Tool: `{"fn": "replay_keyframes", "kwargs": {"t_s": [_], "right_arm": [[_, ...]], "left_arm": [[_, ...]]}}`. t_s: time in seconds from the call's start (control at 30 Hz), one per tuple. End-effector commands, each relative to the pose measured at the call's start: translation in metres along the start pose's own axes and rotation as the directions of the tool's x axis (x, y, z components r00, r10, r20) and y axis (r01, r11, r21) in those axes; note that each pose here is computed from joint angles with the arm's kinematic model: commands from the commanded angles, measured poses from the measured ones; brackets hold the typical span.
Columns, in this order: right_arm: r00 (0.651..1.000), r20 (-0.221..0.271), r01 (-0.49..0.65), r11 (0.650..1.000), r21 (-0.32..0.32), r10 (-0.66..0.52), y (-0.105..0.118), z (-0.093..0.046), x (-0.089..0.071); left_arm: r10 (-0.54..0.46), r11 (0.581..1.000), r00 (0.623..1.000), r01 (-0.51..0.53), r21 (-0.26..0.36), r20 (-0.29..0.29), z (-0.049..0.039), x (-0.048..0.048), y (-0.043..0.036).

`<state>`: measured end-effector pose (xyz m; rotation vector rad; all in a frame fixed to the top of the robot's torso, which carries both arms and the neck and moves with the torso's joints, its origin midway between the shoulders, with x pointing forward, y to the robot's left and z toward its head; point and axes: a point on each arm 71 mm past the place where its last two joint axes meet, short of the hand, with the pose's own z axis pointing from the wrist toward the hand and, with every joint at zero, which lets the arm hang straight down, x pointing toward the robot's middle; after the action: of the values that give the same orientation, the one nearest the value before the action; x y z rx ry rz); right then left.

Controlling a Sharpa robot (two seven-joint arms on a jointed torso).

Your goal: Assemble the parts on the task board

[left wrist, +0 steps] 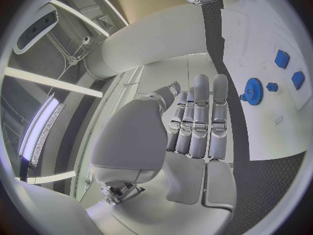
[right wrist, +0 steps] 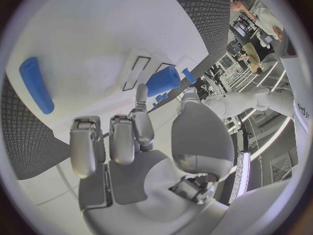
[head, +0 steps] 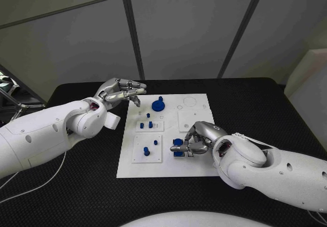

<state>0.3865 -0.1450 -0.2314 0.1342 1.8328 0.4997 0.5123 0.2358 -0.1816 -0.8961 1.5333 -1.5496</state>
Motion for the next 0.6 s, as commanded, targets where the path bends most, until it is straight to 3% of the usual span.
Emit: {"fn": "replay_keyframes", "kwargs": {"t_s": [0.03,0.6], "right_arm": [[0.999,0.035,-0.009,1.000,-0.013,0.009,0.0015,-0.0015,-0.0035],[0.999,0.020,0.034,0.997,-0.064,-0.033,0.0012,-0.0095,-0.0061]], "left_arm": [[-0.007,1.000,1.000,0.007,0.007,-0.008,0.0004,0.0010,-0.0014],[-0.007,1.000,1.000,0.007,0.006,-0.007,0.0004,0.0004,-0.0011]]}}
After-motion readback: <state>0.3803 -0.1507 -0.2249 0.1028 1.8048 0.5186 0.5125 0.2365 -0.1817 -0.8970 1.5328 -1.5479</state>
